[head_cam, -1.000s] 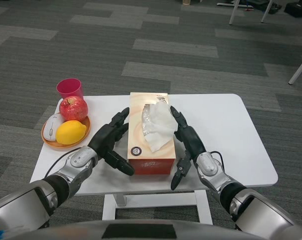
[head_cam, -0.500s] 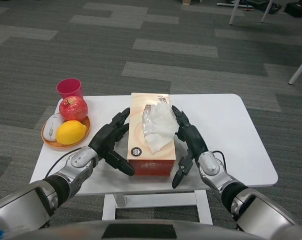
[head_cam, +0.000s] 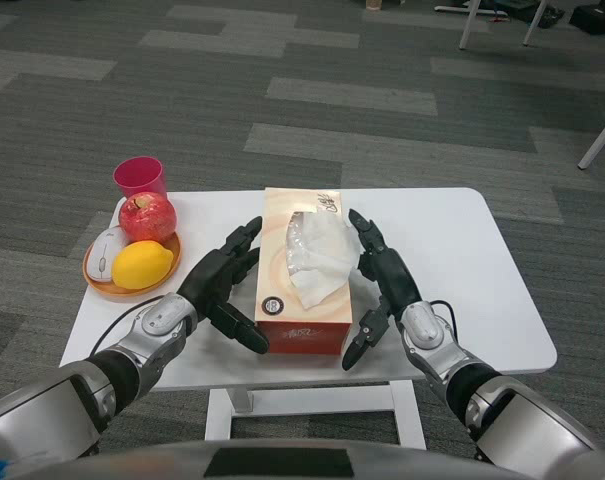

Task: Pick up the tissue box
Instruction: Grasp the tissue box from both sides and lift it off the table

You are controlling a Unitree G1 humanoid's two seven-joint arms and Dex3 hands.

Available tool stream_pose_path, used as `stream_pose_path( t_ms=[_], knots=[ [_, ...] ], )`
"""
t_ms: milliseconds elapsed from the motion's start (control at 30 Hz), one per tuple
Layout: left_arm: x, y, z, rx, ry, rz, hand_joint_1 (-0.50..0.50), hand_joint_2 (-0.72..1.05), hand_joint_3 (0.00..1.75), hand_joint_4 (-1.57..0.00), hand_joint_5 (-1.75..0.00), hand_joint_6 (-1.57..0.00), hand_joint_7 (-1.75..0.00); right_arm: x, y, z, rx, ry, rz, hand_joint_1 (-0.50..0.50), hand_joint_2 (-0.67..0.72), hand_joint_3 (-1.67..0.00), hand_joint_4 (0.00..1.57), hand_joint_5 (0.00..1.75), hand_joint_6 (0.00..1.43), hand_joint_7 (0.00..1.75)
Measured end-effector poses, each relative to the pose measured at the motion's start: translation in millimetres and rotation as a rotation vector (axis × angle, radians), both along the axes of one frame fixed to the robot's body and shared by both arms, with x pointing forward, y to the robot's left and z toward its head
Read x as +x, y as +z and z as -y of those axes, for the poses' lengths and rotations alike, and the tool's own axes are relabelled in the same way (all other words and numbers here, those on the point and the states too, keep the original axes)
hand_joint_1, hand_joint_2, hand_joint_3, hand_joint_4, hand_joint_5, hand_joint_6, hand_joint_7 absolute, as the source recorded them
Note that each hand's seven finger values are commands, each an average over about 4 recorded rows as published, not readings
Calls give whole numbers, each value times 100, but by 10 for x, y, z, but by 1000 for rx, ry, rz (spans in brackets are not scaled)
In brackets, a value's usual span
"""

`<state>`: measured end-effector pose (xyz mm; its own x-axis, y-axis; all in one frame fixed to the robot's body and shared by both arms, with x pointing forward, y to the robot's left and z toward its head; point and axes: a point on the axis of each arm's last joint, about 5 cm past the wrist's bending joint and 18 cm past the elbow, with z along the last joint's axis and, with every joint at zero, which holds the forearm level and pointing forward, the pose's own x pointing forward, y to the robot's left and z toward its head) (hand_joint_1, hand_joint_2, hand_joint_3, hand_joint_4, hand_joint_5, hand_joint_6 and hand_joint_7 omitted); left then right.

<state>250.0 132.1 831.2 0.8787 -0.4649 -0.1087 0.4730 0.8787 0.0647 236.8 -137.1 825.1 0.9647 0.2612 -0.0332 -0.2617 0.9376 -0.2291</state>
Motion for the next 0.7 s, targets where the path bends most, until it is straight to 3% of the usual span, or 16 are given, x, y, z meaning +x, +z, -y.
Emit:
stream_pose_path(
  t_ms=[167, 433, 500, 633, 700],
  knots=[
    [-1, 0, 1, -1, 0, 0, 50, -2, 0, 0, -31, 0, -7, 2, 1, 8, -2, -1, 1, -25, 41, 0, 157, 92, 0, 14],
    [-3, -2, 3, -3, -1, 0, 50, -2, 0, 0, -31, 0, -5, 7, 5, 21, -1, -9, 2, -19, 47, 0, 157, 114, 0, 24],
    [-3, -2, 3, -3, -1, 0, 50, -2, 0, 0, -31, 0, -2, 8, 7, 26, -1, -12, 3, -19, 47, 0, 157, 121, 0, 38],
    [-4, -2, 2, -2, -2, 0, 50, -2, 0, 0, -31, 0, -3, 11, 9, 32, -2, -17, 4, -19, 46, 0, 157, 126, 11, 86],
    [-4, -3, 2, -2, -2, 0, 50, -2, 0, 0, -31, 0, -3, 12, 10, 35, -2, -19, 5, -20, 42, 0, 157, 126, 14, 94]
  ],
)
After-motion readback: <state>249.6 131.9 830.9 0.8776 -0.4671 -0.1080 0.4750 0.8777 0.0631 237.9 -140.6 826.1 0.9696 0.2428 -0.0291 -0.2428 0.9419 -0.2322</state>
